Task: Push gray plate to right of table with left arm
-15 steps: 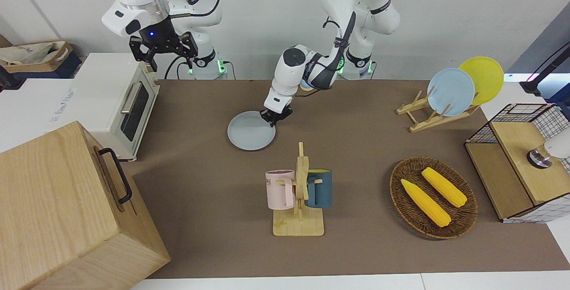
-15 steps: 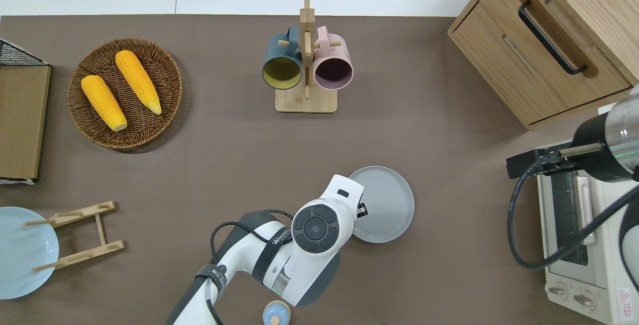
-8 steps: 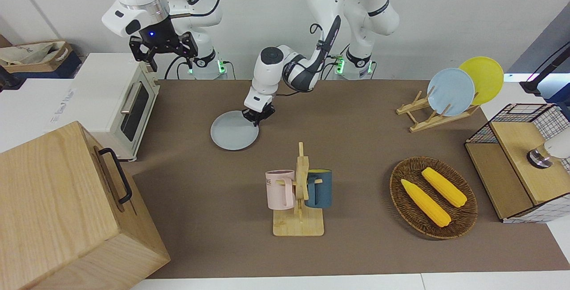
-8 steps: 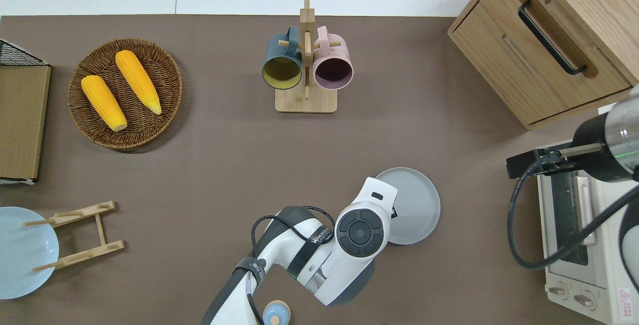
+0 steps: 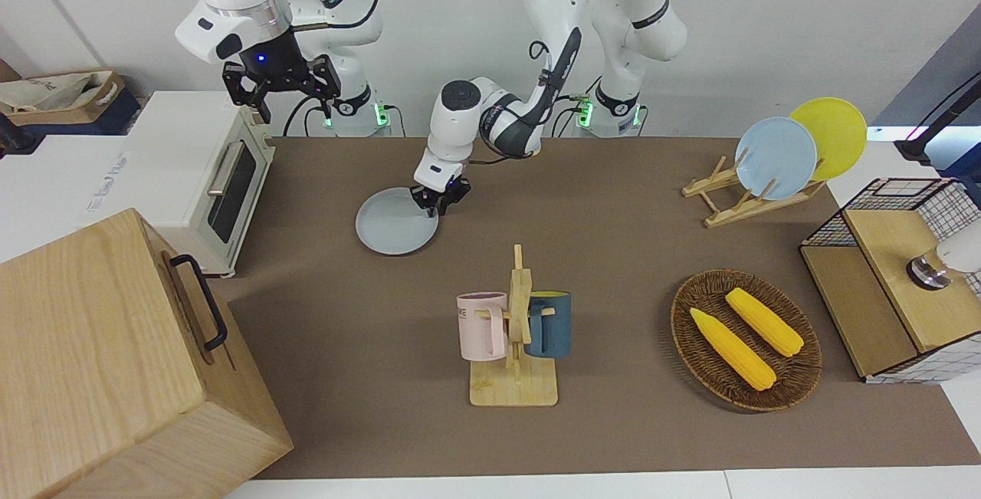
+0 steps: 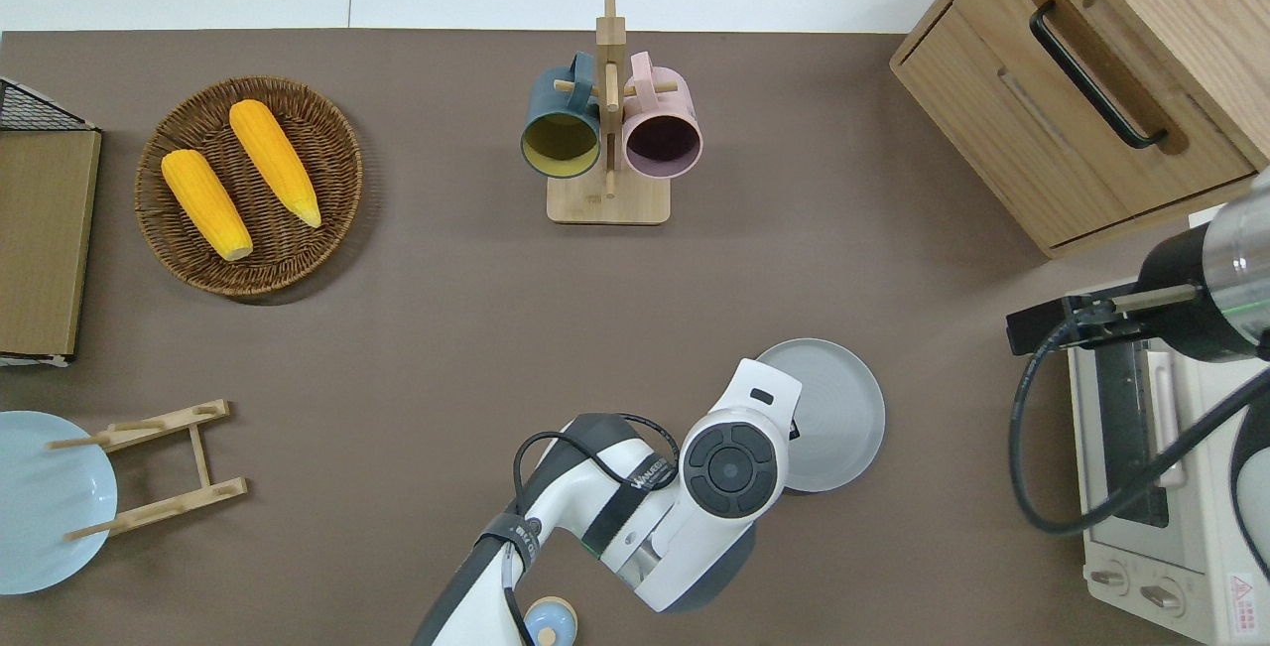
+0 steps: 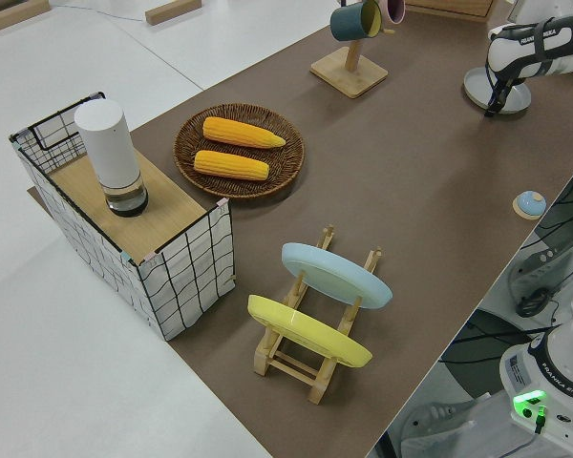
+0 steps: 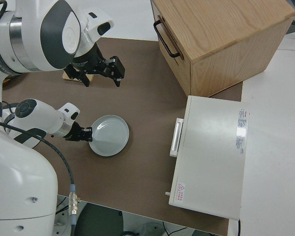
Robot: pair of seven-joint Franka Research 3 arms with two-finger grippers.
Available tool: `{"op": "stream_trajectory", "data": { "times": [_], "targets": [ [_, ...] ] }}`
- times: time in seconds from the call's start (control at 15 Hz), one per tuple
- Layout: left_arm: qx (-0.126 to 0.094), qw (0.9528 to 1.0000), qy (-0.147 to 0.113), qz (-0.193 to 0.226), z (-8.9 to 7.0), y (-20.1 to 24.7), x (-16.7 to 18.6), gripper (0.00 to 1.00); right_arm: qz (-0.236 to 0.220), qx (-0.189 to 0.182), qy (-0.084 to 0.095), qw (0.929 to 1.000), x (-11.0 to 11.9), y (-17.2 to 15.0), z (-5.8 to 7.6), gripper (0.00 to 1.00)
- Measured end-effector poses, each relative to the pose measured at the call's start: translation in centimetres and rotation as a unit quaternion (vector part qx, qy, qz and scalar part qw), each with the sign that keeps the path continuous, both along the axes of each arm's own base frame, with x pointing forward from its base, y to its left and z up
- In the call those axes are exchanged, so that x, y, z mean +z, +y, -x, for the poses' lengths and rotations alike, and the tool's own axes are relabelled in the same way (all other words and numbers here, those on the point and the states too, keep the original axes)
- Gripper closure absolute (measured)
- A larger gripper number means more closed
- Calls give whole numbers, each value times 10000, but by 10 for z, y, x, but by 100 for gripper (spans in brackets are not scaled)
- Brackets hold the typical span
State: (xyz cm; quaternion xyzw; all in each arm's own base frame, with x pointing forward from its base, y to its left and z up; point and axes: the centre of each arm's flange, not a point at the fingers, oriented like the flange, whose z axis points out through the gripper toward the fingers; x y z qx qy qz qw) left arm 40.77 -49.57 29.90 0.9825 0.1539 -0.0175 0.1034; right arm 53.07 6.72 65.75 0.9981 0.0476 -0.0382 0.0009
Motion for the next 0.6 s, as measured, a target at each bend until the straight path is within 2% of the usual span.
{"op": "stream_trajectory", "data": {
  "times": [0.07,0.27,0.33,0.6],
  "targets": [
    [15,10000,2,-15,-2,1,1,56,0,0,0,10000,0,0,0,1],
    [-36,9999,60,-132,-15,11,16,8,0,0,0,10000,0,0,0,1],
    [-103,9998,71,-163,-23,21,27,1,0,0,0,10000,0,0,0,1],
    [-449,9984,155,-301,-54,72,69,1,0,0,0,10000,0,0,0,1]
  ]
}}
